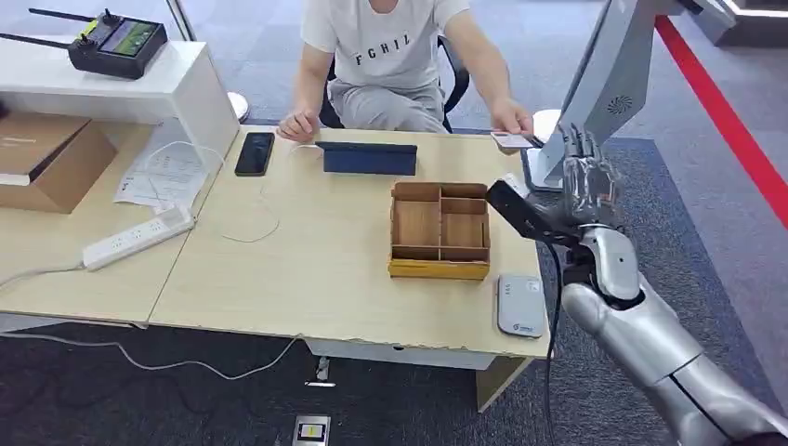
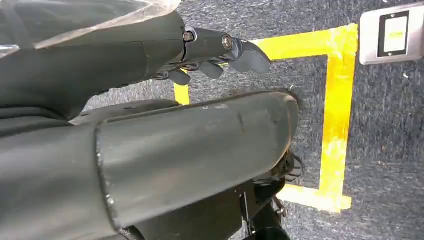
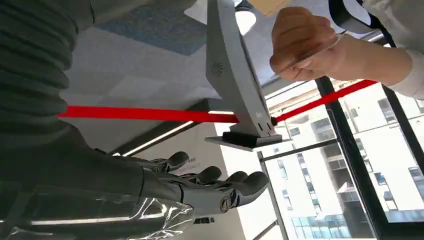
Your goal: Pass the card to the sensor for recognition and then transmit it.
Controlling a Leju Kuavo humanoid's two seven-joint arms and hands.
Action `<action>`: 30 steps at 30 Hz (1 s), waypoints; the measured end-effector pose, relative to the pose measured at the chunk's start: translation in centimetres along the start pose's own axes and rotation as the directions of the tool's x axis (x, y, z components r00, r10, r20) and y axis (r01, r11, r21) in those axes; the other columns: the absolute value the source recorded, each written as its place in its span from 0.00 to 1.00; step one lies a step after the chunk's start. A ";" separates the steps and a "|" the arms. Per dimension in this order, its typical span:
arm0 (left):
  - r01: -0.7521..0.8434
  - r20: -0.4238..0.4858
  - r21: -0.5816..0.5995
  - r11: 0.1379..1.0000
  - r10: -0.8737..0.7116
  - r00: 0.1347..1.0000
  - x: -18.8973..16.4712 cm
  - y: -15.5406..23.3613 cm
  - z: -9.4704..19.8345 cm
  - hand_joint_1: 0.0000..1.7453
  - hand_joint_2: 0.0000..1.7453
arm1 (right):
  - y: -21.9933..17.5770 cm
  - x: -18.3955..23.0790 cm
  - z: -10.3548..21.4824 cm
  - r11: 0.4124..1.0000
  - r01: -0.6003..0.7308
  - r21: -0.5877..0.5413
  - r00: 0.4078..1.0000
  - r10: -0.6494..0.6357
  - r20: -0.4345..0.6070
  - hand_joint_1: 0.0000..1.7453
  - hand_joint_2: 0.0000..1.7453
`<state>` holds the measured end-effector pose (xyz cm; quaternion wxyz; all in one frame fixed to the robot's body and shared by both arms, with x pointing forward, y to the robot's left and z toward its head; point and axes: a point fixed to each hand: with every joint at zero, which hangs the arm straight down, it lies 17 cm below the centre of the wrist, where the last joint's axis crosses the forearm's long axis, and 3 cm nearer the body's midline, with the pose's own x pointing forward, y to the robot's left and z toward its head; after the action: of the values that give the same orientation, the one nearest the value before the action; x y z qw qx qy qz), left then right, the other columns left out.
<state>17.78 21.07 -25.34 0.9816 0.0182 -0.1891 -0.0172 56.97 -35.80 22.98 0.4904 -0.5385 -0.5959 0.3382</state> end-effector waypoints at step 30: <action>0.071 0.012 -0.038 0.997 -0.071 0.997 1.9 -0.7 -0.1 0.00 0.00 | 3.6 -4.9 0.5 0.990 -0.124 0.074 0.988 0.130 -0.084 1.00 1.00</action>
<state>19.56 20.30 -24.73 0.9795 0.0061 -0.1935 -0.0558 57.31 -39.83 18.37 0.5122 -0.5725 -0.5261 0.3648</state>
